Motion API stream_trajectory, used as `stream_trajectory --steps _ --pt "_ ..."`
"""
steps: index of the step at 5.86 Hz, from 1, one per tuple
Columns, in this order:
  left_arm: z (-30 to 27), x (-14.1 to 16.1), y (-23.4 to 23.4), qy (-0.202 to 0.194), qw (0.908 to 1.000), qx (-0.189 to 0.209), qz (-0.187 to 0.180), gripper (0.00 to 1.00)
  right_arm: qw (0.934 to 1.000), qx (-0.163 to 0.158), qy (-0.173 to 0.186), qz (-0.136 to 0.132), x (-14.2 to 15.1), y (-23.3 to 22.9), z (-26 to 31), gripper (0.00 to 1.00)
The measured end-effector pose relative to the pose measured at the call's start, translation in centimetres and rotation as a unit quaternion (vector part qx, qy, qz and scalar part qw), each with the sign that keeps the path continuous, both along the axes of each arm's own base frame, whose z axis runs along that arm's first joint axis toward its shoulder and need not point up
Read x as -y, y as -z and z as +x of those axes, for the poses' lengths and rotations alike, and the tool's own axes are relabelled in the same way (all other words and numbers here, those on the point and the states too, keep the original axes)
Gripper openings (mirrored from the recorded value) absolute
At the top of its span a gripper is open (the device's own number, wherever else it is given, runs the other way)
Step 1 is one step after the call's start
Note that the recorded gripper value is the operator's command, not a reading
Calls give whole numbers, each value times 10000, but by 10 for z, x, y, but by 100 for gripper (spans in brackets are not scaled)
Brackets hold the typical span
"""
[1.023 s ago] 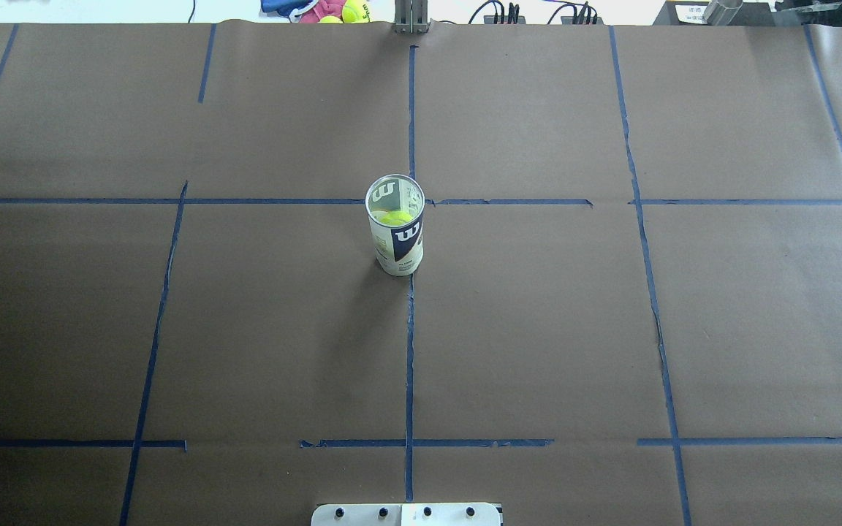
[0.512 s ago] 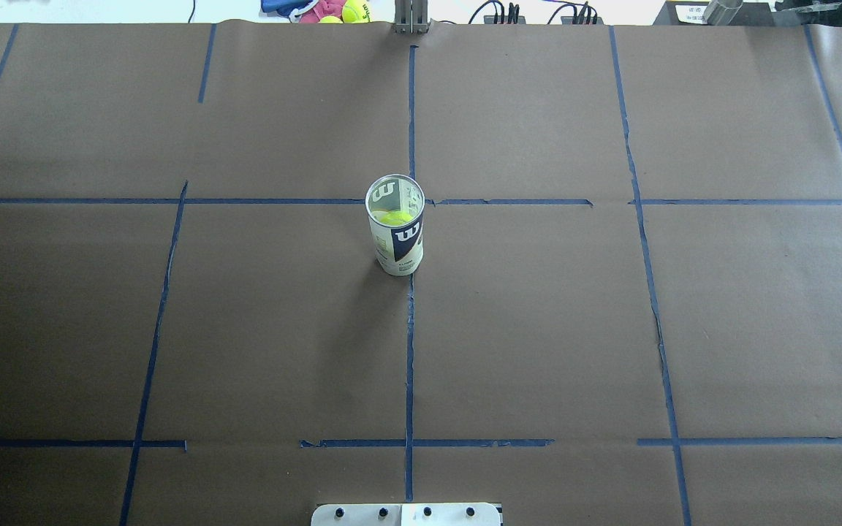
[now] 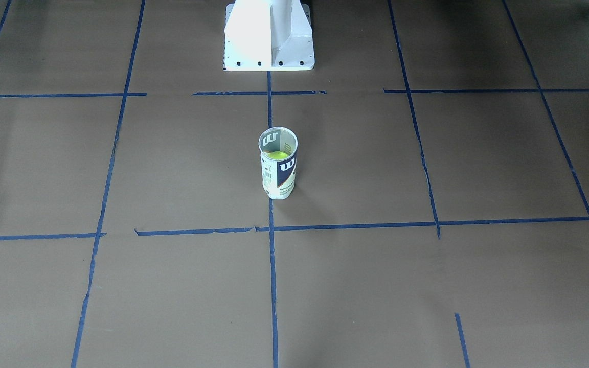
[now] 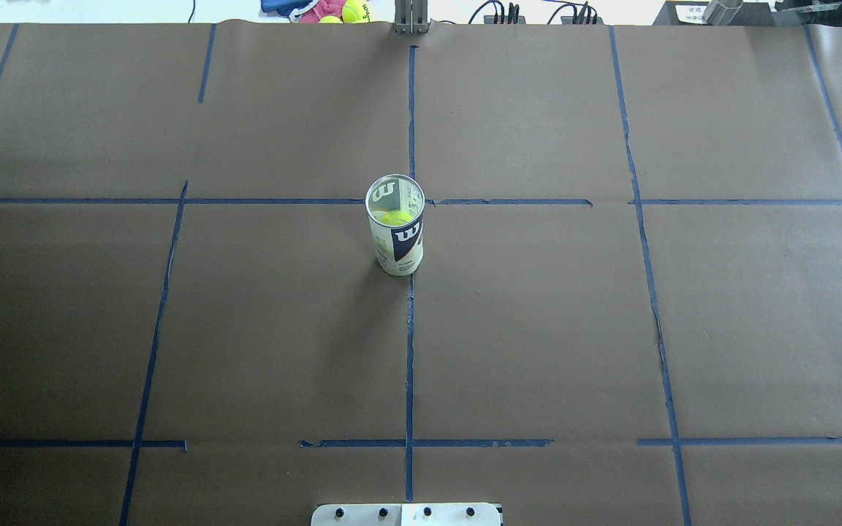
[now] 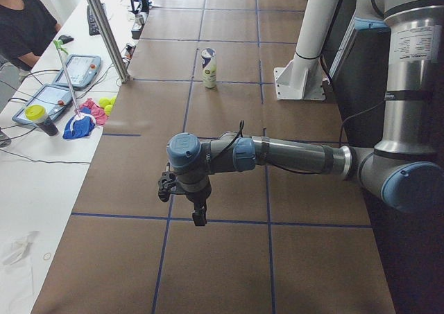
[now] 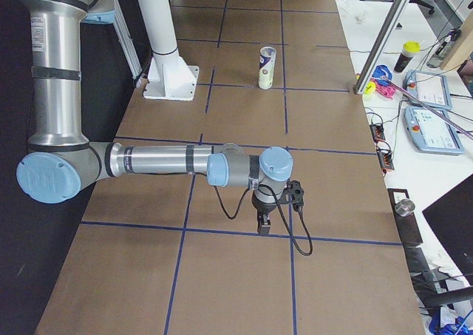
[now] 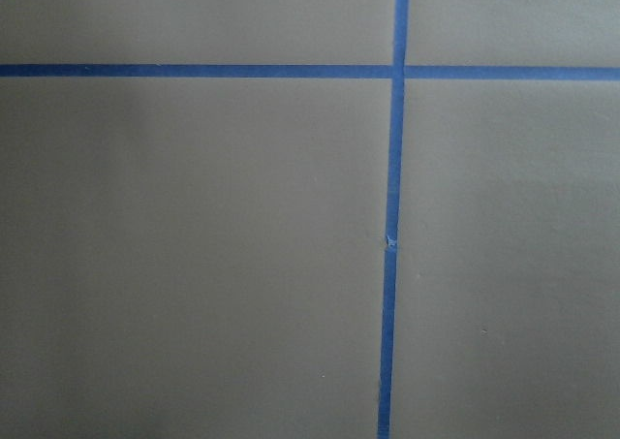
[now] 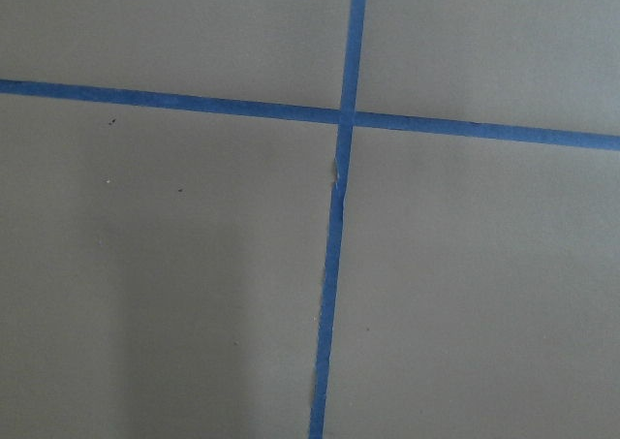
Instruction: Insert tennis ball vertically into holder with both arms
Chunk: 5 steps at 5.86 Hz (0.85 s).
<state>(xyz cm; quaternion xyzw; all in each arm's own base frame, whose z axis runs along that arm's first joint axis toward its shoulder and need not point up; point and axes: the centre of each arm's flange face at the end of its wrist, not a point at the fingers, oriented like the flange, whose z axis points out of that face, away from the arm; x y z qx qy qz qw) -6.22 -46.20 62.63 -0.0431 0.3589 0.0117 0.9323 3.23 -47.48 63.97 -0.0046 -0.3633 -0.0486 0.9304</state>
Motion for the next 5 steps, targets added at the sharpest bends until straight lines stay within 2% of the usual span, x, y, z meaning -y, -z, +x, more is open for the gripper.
stream_trajectory --steps 2,5 --pt "3 2 2 -33 10000 -7 74 100 9996 294 2 -8 -2 6 -4 100" --pt "4 4 5 -36 9999 -10 114 100 9992 388 -2 33 -10 10 -4 100"
